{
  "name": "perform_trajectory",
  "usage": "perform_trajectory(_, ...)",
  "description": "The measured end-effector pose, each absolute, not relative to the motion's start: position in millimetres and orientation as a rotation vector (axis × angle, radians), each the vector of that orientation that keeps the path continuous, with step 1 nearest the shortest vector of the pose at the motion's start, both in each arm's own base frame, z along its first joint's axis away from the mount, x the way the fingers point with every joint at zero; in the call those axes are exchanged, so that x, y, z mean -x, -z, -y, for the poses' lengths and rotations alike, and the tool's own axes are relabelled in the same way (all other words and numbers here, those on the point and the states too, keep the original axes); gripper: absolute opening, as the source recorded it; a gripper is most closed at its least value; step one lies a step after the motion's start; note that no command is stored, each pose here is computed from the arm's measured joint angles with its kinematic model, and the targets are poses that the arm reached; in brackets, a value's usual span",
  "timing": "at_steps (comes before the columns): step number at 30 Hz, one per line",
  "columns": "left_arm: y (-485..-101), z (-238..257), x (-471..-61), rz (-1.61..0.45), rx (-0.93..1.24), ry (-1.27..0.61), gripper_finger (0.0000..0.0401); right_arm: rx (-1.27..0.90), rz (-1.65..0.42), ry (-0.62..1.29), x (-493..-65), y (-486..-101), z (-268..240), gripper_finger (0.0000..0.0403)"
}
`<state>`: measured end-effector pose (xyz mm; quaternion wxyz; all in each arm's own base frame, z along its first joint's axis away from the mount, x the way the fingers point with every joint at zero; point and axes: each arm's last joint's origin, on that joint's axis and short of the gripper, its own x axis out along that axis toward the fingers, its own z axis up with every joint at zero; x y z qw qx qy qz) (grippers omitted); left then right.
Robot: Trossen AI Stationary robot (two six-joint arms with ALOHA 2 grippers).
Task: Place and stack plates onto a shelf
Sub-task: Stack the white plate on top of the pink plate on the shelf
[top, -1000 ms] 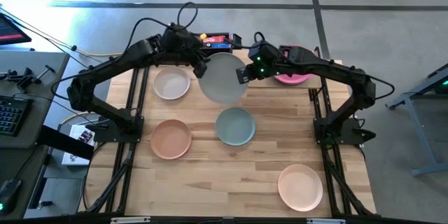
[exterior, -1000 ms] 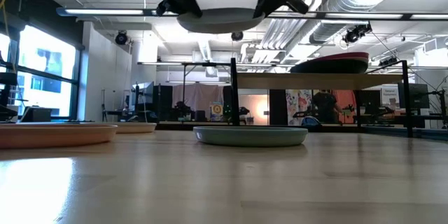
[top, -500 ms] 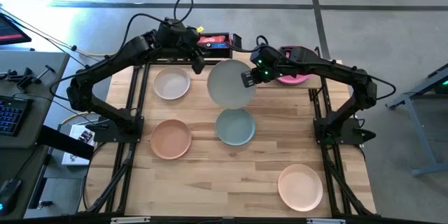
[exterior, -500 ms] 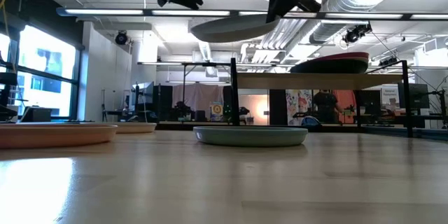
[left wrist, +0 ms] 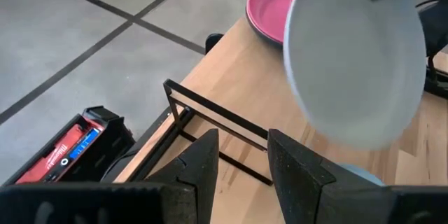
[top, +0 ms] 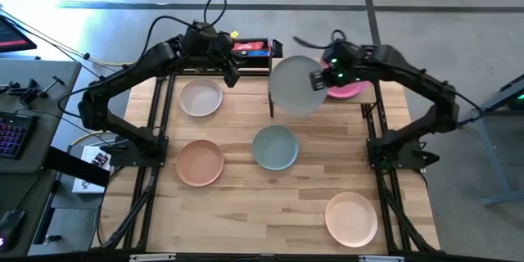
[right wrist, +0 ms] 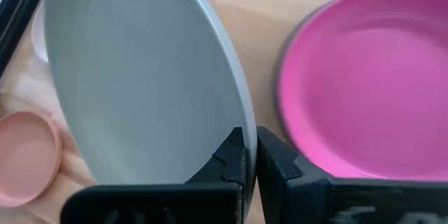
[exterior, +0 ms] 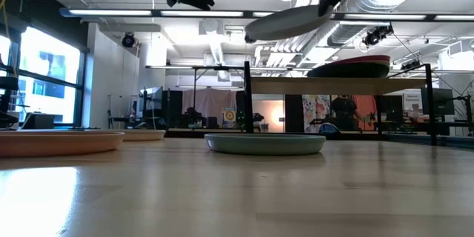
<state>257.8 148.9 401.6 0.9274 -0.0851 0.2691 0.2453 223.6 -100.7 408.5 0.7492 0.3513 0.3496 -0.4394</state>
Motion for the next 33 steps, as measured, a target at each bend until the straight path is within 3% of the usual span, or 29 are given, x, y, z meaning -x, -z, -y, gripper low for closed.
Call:
perform_trajectory(9,-402,-149,-258,-0.552,0.174,-0.503,0.0111,-0.806,-0.688,1.084,-163,-418,107,0.0000)
perform_trajectory(23,-403,-159,-253,-0.535,0.156,-0.542,0.0111,-1.064,-0.488,1.213,-92,-379,115,0.0000)
perform_trajectory(33,-408,-164,-253,-0.472,0.165,-0.564,0.0111,-1.233,-0.452,1.253,-74,-347,125,0.0000)
